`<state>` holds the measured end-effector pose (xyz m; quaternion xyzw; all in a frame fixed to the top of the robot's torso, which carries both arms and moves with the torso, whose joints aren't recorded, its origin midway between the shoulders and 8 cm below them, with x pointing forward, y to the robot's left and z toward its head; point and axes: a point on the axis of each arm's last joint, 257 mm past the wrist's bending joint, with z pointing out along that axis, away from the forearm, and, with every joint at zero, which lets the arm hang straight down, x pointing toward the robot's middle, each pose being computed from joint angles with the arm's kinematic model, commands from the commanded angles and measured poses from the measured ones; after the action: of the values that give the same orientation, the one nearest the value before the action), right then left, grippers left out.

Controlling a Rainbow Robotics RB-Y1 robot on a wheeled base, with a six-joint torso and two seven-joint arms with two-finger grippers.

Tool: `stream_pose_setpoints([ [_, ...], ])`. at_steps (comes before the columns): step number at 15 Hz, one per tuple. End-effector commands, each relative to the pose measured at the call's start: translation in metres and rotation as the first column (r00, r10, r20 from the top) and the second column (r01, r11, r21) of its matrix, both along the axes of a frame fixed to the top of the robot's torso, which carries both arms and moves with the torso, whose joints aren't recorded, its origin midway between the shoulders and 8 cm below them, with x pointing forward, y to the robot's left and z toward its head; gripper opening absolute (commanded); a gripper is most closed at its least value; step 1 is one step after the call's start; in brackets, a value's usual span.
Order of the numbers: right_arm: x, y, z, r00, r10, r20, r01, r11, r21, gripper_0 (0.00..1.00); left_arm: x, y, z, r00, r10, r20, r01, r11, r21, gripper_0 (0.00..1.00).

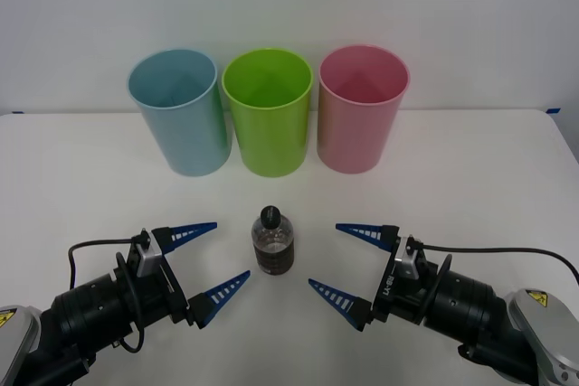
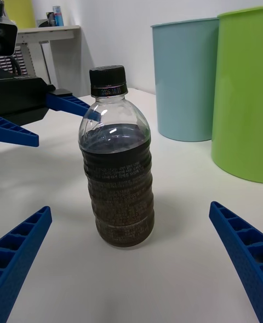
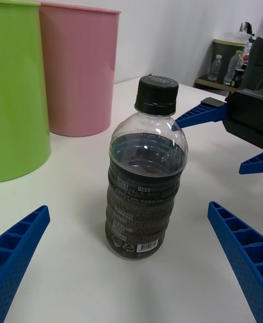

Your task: Put cans in the blue bin and PET bottles in the pink bin and trash in the green bin.

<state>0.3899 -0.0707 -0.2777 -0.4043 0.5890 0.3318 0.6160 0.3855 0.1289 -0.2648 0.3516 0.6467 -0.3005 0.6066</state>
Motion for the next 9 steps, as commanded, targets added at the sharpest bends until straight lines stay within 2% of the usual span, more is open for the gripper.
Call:
stream_pose_setpoints([
  [1,0.0,0.0,0.0,1.0,0.0,0.0,0.0,1.0,0.0,1.0,-0.0007,0.0036,0.0004,1.0,0.002,-0.001,-0.002,1.0,-0.001,1.0],
  [9,0.0,0.0,0.0,1.0,0.0,0.0,0.0,1.0,0.0,1.0,-0.0014,0.0036,0.0003,1.0,0.002,-0.002,-0.002,1.0,-0.003,1.0],
])
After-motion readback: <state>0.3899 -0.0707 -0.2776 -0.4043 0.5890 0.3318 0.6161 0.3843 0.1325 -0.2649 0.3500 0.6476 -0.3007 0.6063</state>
